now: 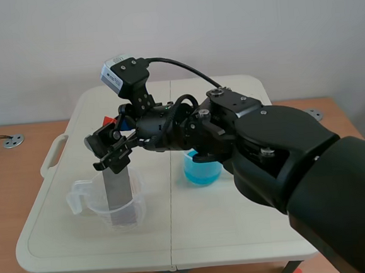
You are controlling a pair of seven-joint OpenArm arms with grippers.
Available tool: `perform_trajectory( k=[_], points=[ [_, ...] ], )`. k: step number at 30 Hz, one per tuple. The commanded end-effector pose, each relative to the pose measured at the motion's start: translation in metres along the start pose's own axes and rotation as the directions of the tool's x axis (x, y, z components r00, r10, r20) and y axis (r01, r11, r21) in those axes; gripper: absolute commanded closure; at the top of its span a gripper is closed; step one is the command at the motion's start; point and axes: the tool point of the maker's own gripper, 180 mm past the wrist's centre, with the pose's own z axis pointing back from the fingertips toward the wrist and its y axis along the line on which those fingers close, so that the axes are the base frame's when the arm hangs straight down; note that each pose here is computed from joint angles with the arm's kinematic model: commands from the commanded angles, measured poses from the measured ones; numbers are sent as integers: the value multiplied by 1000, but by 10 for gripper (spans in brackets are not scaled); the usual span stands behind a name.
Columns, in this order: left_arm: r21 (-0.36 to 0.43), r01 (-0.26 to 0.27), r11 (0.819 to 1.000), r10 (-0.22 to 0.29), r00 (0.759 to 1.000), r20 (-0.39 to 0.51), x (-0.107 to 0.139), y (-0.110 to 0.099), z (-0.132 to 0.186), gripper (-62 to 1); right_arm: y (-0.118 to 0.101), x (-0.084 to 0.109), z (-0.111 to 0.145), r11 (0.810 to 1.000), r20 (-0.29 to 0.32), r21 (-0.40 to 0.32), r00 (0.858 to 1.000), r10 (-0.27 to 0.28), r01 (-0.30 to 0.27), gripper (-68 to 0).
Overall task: Hold the metal plate by the orange handle, dip it into the blue solution, take it out and point at it, then put the plate back in the beaker on the left.
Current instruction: 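Lift the metal plate out of the left beaker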
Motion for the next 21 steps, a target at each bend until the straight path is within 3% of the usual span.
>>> perform_trajectory(
  k=[1, 18, 21],
  points=[
    [-3, -8, 1000, 8, 1000, 24, 6, -2, 0, -16, -2, 20, -2, 1000, 50, -3, 999, 13, -13, -301],
    [-5, -9, 1000, 9, 1000, 20, 6, -2, 0, -16, -2, 21, -2, 1000, 54, -6, 998, 14, -13, -19],
    [-5, -9, 1000, 9, 1000, 20, 6, -2, 0, -16, -2, 22, -2, 1000, 59, -6, 998, 19, -19, -13]
  ],
)
